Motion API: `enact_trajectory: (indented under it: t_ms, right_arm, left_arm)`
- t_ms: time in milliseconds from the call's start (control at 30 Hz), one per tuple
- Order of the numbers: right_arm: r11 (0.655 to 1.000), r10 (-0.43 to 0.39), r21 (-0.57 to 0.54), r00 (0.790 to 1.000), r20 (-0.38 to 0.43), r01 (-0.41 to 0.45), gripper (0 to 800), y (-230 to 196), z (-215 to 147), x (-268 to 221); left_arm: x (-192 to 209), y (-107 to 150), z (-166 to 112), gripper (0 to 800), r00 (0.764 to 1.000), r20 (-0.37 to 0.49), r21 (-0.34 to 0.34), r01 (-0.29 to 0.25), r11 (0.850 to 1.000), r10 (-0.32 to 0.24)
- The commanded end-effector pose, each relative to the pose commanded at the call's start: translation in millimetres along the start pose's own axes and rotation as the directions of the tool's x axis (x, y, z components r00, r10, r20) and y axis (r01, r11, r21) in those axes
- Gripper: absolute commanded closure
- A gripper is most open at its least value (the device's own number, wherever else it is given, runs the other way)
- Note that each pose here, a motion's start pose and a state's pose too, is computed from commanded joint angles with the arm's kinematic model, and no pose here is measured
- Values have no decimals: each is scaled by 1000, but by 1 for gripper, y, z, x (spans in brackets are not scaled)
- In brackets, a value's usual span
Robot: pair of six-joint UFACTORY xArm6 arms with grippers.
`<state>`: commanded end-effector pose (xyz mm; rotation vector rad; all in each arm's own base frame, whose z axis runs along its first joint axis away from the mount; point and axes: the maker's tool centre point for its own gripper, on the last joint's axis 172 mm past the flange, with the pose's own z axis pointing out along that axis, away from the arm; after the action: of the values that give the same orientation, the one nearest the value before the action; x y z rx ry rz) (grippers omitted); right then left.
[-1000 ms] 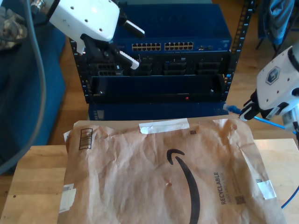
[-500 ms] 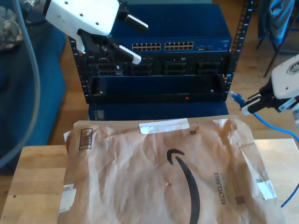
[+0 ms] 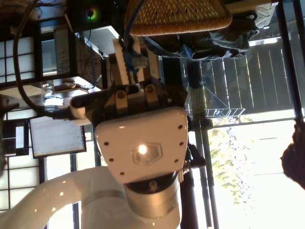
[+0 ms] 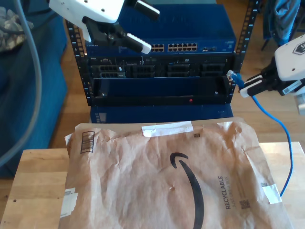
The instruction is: Grab the cable and plug it in
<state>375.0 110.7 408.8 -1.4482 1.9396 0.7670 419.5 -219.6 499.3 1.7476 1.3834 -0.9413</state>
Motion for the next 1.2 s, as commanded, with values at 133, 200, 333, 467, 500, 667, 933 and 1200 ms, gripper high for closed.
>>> enact_trajectory:
  t_ms: [133, 200, 333, 467, 500, 667, 933, 1200]
  right_arm:
    - [999, -33, -14, 999, -4, 33, 790, 5, 6, -16]
    - [999, -36, -16, 999, -5, 36, 790, 6, 6, -23]
    - [998, -54, -22, 999, -5, 54, 790, 9, 8, -36]
    - [997, -67, -42, 998, -8, 67, 790, 8, 14, -45]
    - [996, -71, -45, 997, -8, 70, 790, 9, 16, -47]
    - [994, -87, -63, 996, -12, 86, 790, 6, 36, -68]
    - [994, -79, -72, 997, -14, 77, 790, -4, 48, -80]
    - [995, -84, -49, 996, -10, 84, 790, -10, 47, -91]
  left_arm:
    - [4, 3, 3, 0, 1000, 2, 4, 11, 1000, -11]
    - [3, 2, 9, 0, 1000, 4, 16, 9, 1000, -9]
    - [-7, 1, 24, 0, 1000, 4, 35, -13, 999, 13]
    - [-4, 1, 28, 0, 1000, 6, 43, -7, 999, 7]
    - [-3, 1, 28, 0, 1000, 7, 45, -5, 999, 4]
    - [-2, 1, 28, 0, 1000, 7, 45, -3, 999, 3]
    - [-4, -2, 32, 0, 999, 7, 61, 40, 997, -41]
    - [-2, -3, 33, 1, 998, 7, 65, 61, 996, -61]
